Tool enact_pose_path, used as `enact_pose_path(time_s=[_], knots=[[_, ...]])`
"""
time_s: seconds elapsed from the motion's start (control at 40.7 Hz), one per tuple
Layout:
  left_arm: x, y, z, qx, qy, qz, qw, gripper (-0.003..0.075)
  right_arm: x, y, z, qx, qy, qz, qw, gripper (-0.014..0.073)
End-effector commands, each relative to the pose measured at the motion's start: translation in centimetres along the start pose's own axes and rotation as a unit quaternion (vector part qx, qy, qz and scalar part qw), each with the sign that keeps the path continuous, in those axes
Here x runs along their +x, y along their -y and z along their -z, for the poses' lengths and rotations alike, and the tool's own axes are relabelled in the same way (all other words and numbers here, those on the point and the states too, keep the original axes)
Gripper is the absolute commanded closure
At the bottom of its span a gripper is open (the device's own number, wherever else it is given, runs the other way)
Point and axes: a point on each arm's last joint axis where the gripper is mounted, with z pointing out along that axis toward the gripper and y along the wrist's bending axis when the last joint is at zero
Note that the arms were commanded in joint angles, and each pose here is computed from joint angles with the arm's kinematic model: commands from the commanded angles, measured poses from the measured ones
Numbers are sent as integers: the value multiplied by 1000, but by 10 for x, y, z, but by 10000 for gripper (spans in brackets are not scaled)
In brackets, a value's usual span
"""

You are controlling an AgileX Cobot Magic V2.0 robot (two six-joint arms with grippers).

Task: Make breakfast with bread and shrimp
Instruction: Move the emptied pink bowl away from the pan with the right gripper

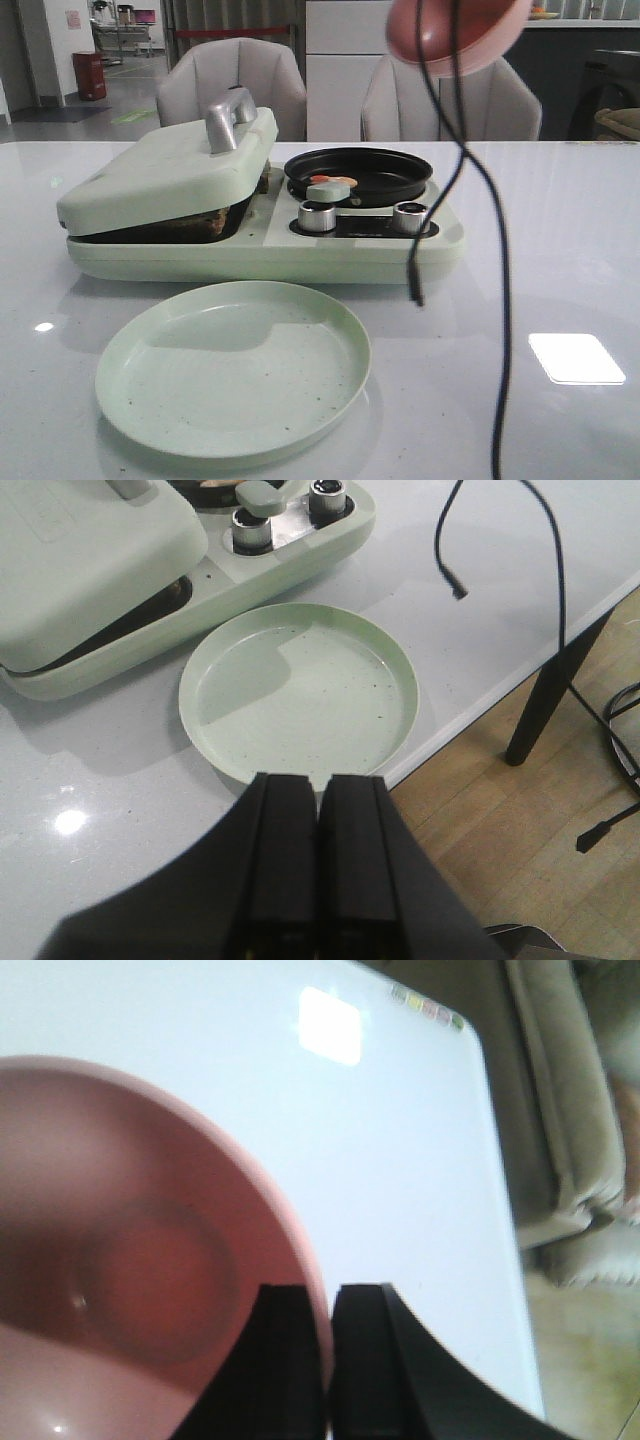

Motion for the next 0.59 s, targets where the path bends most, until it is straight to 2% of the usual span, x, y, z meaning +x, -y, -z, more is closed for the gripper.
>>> enact_pose_path(time_s=[0.0, 0.172, 0.295, 0.467, 0.565], knots=[[-14, 0, 4, 0, 45, 7, 999, 620, 22, 54, 14, -4, -66, -37, 997, 480], [-14, 0, 4, 0, 45, 7, 999, 620, 71, 80, -13, -83, -154, -53, 983, 480], [-14, 0, 4, 0, 45, 7, 999, 620, 112, 91, -37, -141, -200, -88, 966, 480], [-14, 0, 4, 0, 45, 7, 999, 620, 169, 85, -75, -210, -231, -156, 937, 480], [-14, 0, 4, 0, 45, 7, 999, 620, 190, 76, -92, -229, -216, -187, 931, 480]])
